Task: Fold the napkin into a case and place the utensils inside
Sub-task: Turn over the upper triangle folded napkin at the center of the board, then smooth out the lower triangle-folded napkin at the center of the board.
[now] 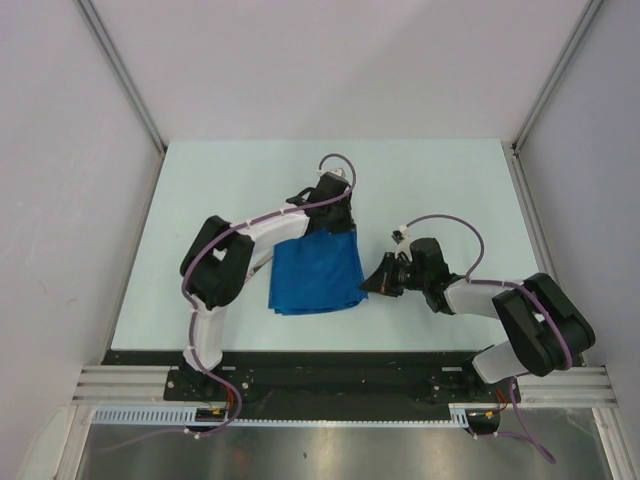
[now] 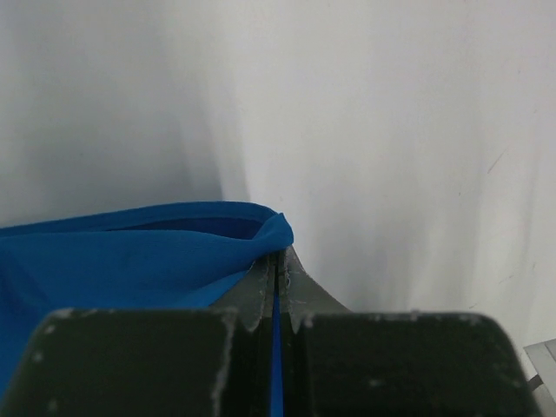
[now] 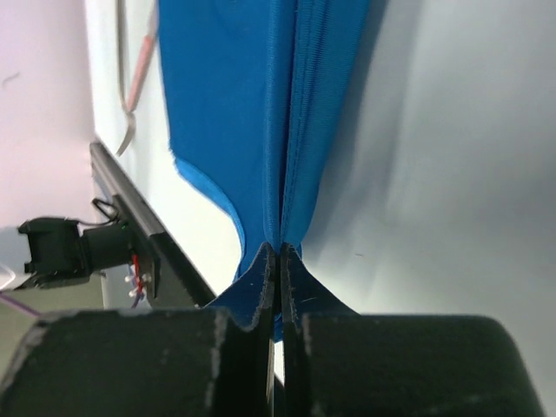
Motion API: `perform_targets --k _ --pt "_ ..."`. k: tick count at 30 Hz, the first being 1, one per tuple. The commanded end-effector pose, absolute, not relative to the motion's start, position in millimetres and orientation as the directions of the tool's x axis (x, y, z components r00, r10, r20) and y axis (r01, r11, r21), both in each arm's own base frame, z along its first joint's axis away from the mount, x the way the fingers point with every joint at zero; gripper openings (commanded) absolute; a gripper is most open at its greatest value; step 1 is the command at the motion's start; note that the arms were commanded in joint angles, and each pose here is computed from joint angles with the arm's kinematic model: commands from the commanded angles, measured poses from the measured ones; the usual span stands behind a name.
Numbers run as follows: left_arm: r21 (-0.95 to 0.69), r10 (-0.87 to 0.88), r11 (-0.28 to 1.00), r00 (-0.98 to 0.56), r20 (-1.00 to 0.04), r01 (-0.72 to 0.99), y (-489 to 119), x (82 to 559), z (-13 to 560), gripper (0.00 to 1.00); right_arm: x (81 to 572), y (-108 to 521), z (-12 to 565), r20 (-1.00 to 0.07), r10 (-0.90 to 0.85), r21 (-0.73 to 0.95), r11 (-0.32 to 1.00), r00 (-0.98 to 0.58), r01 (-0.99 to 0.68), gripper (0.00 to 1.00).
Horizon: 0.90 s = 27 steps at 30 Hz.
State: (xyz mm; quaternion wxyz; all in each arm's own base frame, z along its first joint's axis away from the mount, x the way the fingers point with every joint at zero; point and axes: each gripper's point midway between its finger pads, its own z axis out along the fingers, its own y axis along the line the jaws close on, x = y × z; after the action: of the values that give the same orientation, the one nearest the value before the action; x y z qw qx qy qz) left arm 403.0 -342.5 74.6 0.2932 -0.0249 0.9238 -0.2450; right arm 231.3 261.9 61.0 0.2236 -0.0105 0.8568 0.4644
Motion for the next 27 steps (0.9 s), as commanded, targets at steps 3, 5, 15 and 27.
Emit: perform_targets --k 3,5,15,27 --pt "-0.561 -0.332 0.809 -0.650 -0.684 0.178 -379 477 134 0.00 190 235 23 -0.220 0.113 0.765 0.636 -0.969 -0.100 0.00" --pt "-0.573 -0.333 0.797 -0.652 -0.681 0.192 -390 480 128 0.00 190 230 16 -0.200 0.121 0.749 0.659 -0.972 -0.072 0.00" --pt "-0.570 -0.240 0.758 -0.676 -0.696 0.317 -420 466 165 0.52 197 191 16 -0.207 0.219 0.603 0.796 -0.954 0.051 0.53" --pt "-0.533 -0.070 0.754 -0.759 -0.647 0.384 -374 337 174 0.60 283 151 65 -0.325 0.388 0.622 0.775 -0.863 0.114 0.70"
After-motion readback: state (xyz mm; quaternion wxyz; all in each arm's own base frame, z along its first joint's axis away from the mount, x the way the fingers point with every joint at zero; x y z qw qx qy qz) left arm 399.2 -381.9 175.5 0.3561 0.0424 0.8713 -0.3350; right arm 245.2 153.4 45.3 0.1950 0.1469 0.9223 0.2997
